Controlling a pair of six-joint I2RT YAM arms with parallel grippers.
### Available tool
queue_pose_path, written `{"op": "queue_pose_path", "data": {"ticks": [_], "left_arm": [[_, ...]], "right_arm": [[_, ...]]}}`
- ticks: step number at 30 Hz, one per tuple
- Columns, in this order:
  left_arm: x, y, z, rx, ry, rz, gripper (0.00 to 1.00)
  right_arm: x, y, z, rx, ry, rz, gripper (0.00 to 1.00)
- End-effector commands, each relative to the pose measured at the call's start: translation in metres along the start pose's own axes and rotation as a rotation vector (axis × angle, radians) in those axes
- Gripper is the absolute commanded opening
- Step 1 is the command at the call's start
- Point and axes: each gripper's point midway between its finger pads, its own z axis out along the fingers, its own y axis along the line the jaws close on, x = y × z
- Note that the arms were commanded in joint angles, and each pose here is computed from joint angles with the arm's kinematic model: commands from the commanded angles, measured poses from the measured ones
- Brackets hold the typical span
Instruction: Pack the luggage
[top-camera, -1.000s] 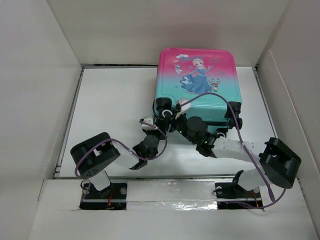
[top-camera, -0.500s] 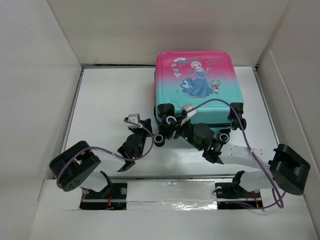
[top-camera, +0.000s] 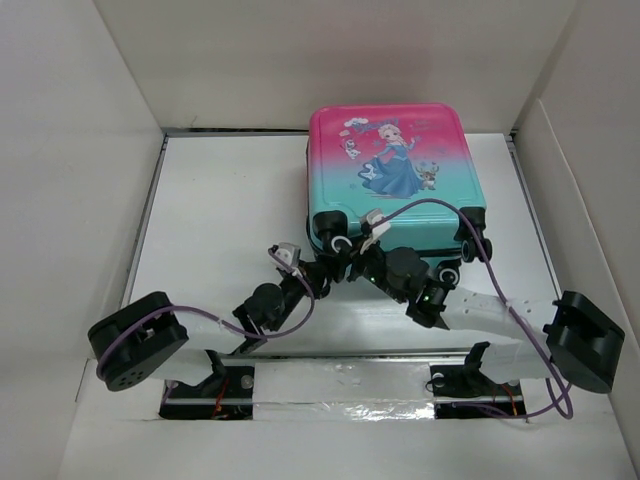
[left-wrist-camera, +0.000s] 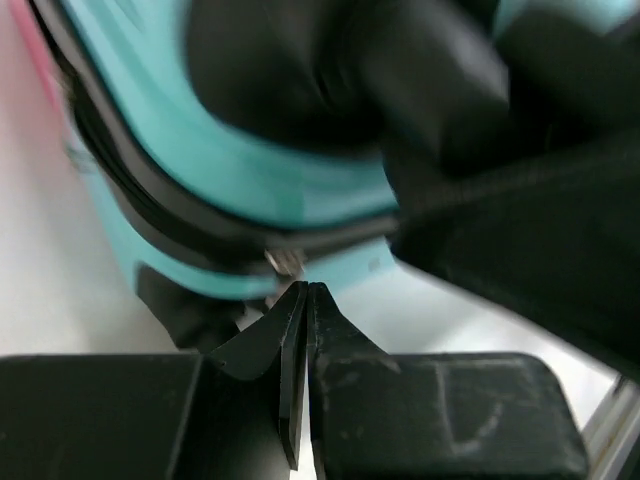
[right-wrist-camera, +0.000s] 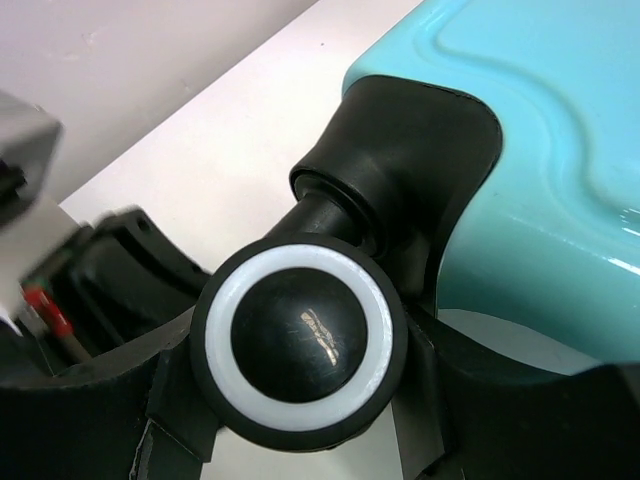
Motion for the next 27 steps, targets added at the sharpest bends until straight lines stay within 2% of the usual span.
{"op": "queue_pose_path", "data": {"ticks": [1,4,5,6,9,12,20,23,24,26,27], "left_arm": [[0.011,-0.016,0.003,0.059,0.042,-0.001,0.00],[0.017,-0.019,0.005,0.064,0.059,-0.002,0.14],[0.018,-0.019,0.007,0.060,0.058,-0.001,0.21],[0.018,-0.020,0.010,0.056,0.056,-0.001,0.34],[0.012,-0.013,0.018,0.000,0.023,0.001,0.46],[0.005,-0.008,0.027,-0.052,-0.013,0.008,0.47],[-0.006,0.013,0.050,-0.193,-0.098,0.008,0.41],[-0.024,0.012,0.050,-0.193,-0.185,-0.036,0.35],[-0.031,0.010,0.050,-0.188,-0.215,-0.055,0.27],[-0.039,0.012,0.049,-0.223,-0.250,-0.063,0.22],[-0.045,0.009,0.047,-0.219,-0.272,-0.073,0.14]], "right_arm": [[-0.077,0.045,0.011,-0.148,-0.196,0.037,0.00],[-0.076,0.046,0.019,-0.160,-0.186,0.031,0.00],[-0.080,0.049,0.021,-0.169,-0.191,0.031,0.00],[-0.081,0.052,0.022,-0.179,-0.192,0.030,0.00],[-0.083,0.059,0.025,-0.214,-0.189,0.028,0.00],[-0.082,0.062,0.024,-0.232,-0.182,0.030,0.00],[-0.080,0.085,0.010,-0.321,-0.163,0.035,0.00],[-0.069,0.100,0.005,-0.356,-0.143,0.044,0.00],[-0.069,0.100,0.005,-0.353,-0.150,0.055,0.00],[-0.060,0.097,0.007,-0.345,-0.134,0.061,0.00],[-0.058,0.096,0.007,-0.343,-0.130,0.069,0.00]]}}
